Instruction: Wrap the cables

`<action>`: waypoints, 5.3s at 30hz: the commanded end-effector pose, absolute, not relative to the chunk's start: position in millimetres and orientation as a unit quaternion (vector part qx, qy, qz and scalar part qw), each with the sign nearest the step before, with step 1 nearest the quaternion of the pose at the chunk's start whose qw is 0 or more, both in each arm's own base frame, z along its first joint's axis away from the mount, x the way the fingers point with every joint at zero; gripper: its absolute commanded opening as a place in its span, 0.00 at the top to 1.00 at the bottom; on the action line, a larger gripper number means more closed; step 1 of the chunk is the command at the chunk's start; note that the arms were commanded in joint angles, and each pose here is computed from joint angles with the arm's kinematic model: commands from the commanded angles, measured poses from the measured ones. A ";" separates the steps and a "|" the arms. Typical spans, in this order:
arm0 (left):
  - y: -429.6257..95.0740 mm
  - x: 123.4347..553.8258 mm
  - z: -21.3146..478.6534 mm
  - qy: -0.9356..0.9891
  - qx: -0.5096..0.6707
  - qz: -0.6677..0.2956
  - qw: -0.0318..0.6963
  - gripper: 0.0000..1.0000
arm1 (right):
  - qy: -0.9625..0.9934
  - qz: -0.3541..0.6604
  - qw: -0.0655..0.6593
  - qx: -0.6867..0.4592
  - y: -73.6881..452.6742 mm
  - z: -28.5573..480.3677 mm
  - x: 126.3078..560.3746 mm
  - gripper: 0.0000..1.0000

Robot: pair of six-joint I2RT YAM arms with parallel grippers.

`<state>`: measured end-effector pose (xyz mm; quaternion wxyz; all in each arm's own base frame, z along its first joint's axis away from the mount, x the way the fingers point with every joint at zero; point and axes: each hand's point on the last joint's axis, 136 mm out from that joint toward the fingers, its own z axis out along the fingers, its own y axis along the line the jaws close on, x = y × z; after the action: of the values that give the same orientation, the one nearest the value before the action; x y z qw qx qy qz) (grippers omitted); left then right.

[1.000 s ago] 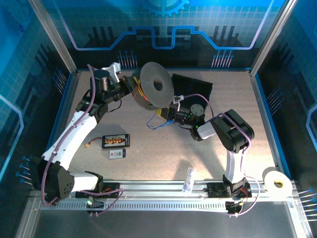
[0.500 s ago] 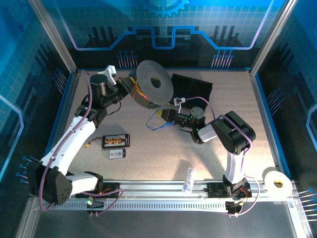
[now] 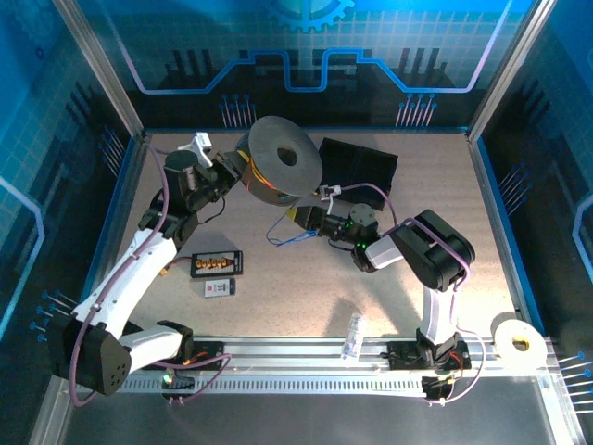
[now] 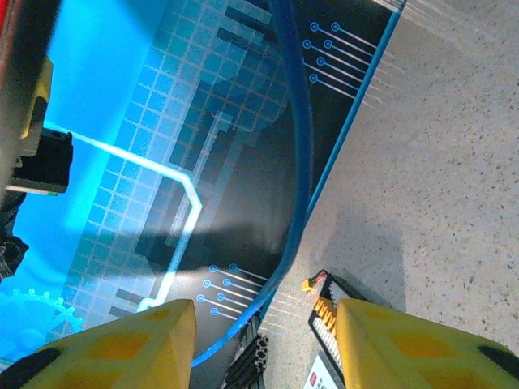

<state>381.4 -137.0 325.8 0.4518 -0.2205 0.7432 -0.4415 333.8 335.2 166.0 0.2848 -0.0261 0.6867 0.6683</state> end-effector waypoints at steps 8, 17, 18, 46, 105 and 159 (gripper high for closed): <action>-132.9 371.6 388.0 0.654 -0.223 -0.518 0.504 1.00 | 0.652 0.681 0.332 -0.032 351.2 197.4 342.5 0.55; -131.1 365.1 395.1 0.645 -0.224 -0.526 0.507 1.00 | 0.662 0.676 0.323 -0.018 359.9 179.2 348.9 0.65; -130.5 364.9 395.2 0.645 -0.225 -0.525 0.508 1.00 | 0.663 0.675 0.323 -0.016 360.0 178.0 349.1 0.70; -69.4 435.0 371.5 0.686 -0.270 -0.280 0.615 1.00 | 0.754 0.581 0.241 -0.188 359.1 153.1 242.8 1.00; -142.9 436.2 295.9 0.803 -0.130 -0.103 0.573 1.00 | 0.853 0.451 0.185 -0.186 298.3 110.2 213.3 0.35; -101.6 446.9 292.9 0.794 -0.162 -0.050 0.584 1.00 | 0.862 0.485 0.141 -0.052 290.9 82.1 209.3 1.00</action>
<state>436.0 -118.3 238.9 0.5171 -0.1196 0.8467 -0.0361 223.1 301.8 83.5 0.1424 -0.0156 0.8423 0.5196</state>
